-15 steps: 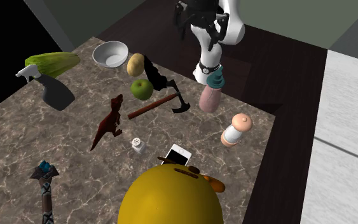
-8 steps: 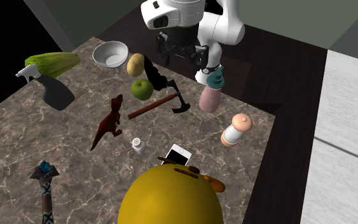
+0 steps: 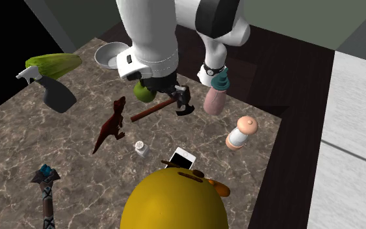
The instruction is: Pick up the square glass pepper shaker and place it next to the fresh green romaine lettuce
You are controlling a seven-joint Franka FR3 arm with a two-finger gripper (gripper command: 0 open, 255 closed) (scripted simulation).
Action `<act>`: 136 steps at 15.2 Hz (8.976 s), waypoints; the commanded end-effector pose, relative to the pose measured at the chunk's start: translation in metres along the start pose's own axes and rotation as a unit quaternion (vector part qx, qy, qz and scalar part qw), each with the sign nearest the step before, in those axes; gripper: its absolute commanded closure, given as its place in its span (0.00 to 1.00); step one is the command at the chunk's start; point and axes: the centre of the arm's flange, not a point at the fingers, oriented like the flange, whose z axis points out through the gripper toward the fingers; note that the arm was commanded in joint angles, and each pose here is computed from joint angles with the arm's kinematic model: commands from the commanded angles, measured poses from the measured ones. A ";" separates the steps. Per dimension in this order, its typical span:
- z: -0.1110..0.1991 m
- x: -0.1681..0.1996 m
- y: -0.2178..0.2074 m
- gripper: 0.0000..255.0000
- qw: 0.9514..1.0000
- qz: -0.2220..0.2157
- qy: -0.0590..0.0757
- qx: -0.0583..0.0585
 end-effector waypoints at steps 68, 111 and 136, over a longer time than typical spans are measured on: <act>0.030 0.174 0.054 1.00 0.998 0.014 -0.067 0.009; -0.007 -0.012 0.421 1.00 0.998 0.014 -0.067 0.009; 0.071 -0.075 0.559 1.00 0.998 0.014 -0.067 0.009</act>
